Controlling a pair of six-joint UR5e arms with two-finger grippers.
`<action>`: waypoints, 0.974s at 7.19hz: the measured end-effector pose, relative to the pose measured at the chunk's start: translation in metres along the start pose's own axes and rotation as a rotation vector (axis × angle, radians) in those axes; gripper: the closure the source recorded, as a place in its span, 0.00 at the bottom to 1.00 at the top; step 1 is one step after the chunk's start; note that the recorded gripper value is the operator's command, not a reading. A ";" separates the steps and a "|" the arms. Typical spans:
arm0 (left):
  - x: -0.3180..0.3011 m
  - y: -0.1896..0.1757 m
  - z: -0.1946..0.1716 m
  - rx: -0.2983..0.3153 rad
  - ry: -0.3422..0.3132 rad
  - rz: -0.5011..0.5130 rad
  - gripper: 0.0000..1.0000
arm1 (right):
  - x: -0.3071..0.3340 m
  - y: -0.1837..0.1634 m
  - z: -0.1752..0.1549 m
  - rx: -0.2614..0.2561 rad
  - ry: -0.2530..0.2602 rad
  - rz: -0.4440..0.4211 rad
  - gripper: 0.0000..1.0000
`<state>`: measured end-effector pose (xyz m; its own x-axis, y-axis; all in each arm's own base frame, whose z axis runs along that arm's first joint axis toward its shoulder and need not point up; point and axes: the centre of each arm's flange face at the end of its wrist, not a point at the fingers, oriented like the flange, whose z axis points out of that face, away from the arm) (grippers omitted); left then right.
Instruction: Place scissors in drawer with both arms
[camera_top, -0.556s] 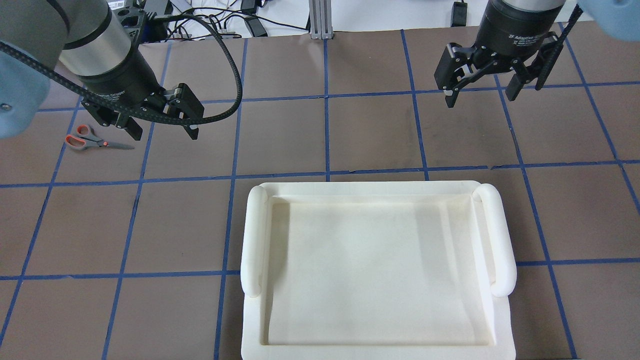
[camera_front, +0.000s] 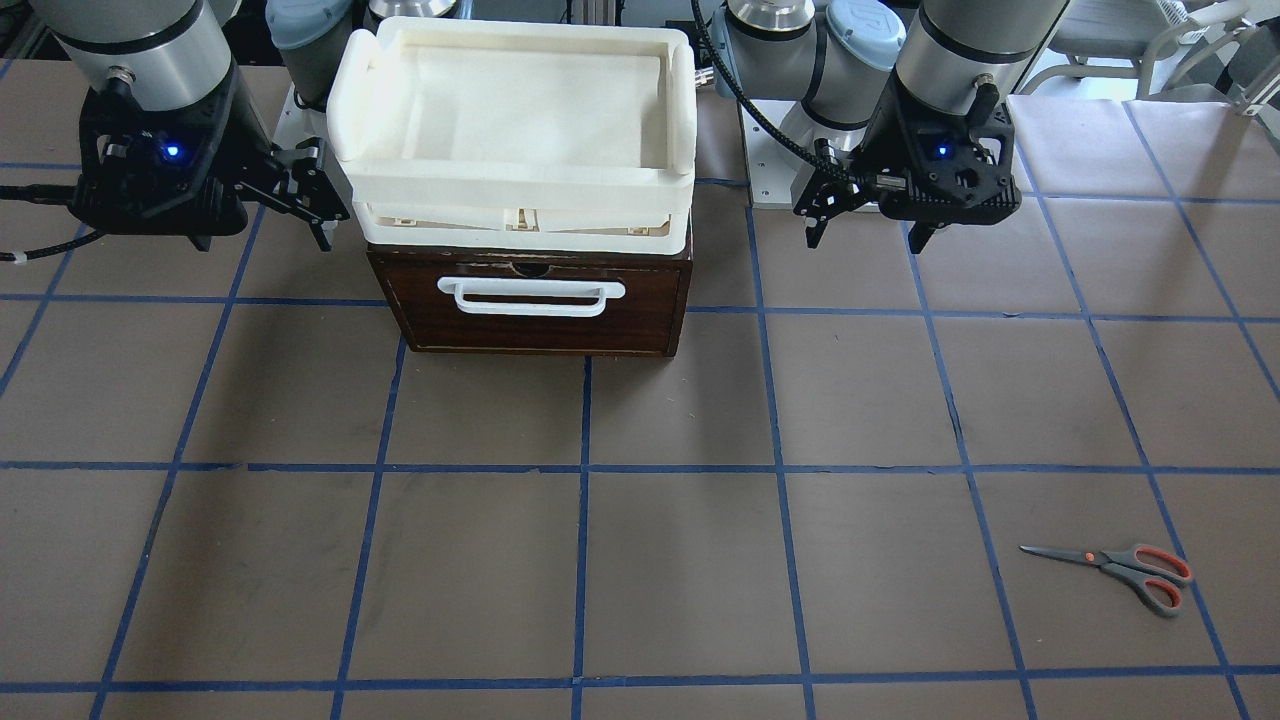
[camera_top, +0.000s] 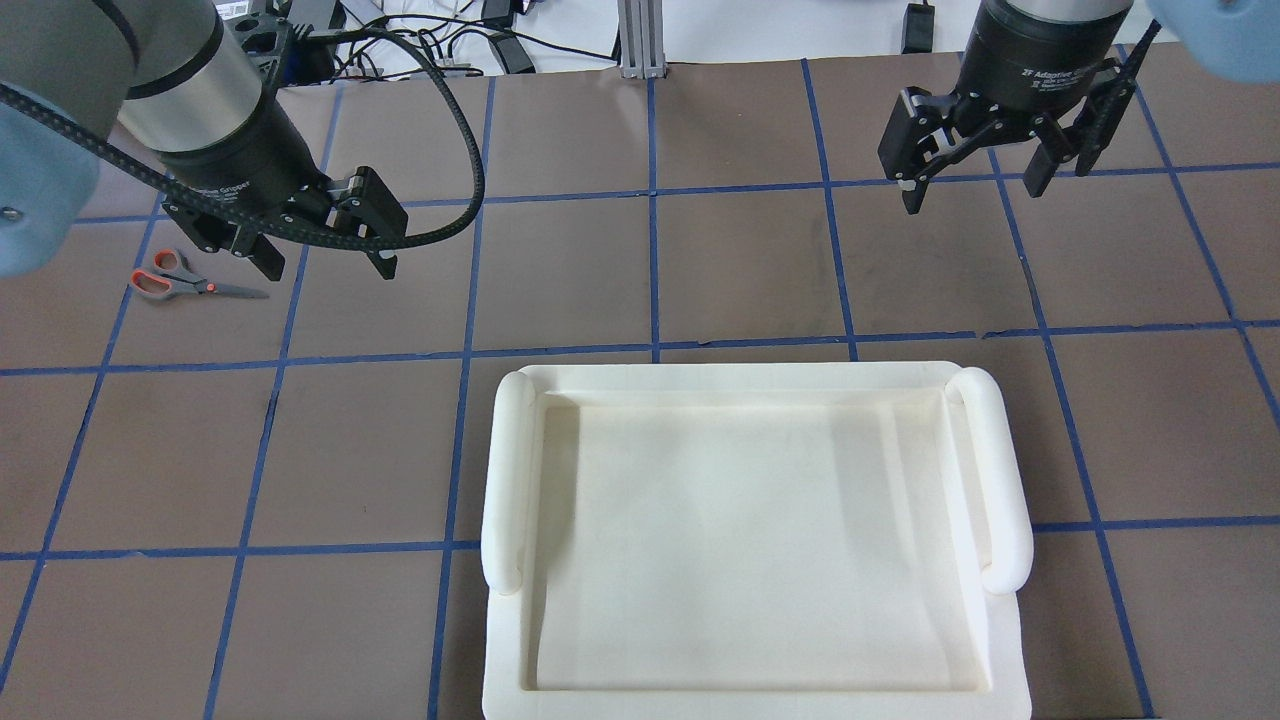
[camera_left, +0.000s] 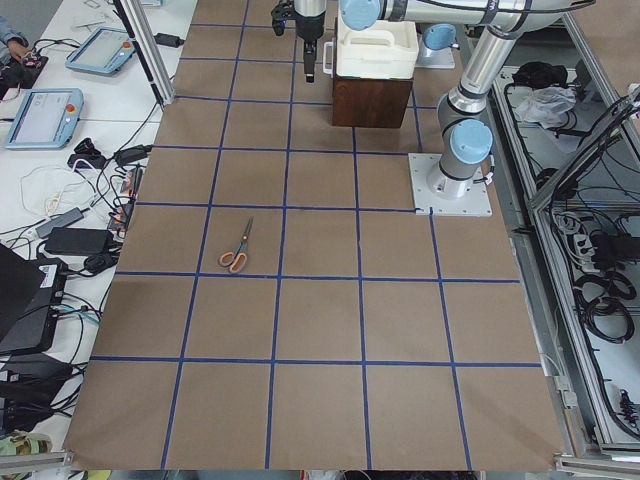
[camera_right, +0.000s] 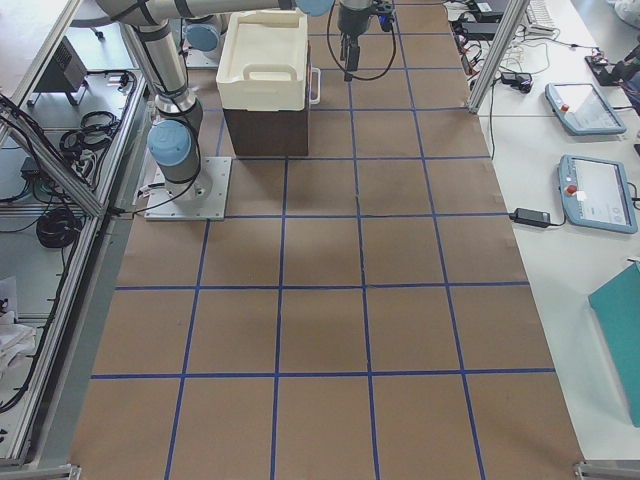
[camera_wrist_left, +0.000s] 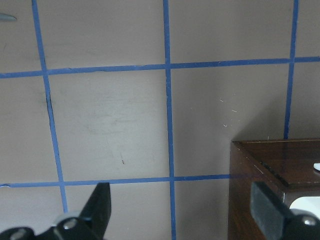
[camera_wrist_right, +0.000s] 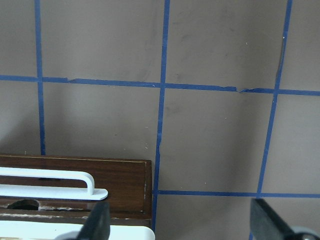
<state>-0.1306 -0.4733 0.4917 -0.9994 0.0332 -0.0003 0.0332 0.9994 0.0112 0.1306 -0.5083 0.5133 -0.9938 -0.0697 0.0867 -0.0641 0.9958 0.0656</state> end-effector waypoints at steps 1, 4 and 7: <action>-0.003 -0.001 0.000 0.001 -0.004 0.028 0.00 | 0.002 -0.001 0.002 0.002 0.027 0.013 0.00; -0.097 -0.020 0.003 0.000 -0.001 0.230 0.00 | 0.001 -0.010 0.013 0.028 0.044 0.396 0.00; -0.255 -0.038 0.044 -0.063 0.001 0.653 0.00 | -0.038 -0.025 0.046 -0.012 0.054 0.836 0.00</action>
<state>0.1228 -0.5195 0.4476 -0.7735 0.6332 0.0275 0.6335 0.7709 0.0669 0.1662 -0.5273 0.4625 -0.7080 0.6881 0.1588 0.6930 0.7202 -0.0313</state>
